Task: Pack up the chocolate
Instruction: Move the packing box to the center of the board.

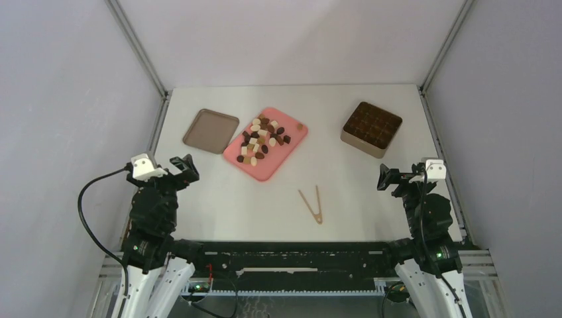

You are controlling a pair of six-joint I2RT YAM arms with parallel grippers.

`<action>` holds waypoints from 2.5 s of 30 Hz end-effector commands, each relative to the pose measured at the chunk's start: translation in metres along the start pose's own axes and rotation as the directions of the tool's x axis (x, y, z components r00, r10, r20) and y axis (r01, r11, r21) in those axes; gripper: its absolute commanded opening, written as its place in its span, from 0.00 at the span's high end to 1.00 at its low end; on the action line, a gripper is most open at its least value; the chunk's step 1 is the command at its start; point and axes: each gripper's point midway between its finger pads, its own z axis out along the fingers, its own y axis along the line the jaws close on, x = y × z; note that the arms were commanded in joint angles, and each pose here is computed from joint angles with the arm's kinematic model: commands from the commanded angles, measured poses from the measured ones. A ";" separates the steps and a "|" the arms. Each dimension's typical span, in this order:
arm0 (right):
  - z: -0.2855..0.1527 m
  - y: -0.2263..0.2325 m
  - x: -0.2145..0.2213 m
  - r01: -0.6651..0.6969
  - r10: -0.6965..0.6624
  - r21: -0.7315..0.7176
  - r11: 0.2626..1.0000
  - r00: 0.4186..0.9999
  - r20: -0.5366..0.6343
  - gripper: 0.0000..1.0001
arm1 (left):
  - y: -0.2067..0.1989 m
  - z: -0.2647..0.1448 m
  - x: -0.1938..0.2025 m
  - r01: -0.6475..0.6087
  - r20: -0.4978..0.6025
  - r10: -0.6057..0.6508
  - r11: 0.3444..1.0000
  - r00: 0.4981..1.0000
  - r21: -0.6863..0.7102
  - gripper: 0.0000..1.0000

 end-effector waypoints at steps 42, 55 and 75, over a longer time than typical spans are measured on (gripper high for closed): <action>0.190 0.047 0.059 -0.153 0.067 -0.166 0.974 0.897 -0.438 0.01 | -0.022 -0.007 0.002 -0.010 0.021 0.008 0.992 1.000 0.123 0.00; 0.242 0.042 0.124 -0.031 -0.144 -0.263 0.964 0.770 -0.621 0.35 | -0.026 -0.001 0.009 -0.036 -0.009 0.037 0.991 0.999 0.126 0.00; 0.211 0.118 0.156 0.090 -0.512 -0.601 0.794 0.632 -0.582 1.00 | -0.031 -0.002 0.009 -0.034 -0.008 0.035 0.988 0.999 0.153 0.00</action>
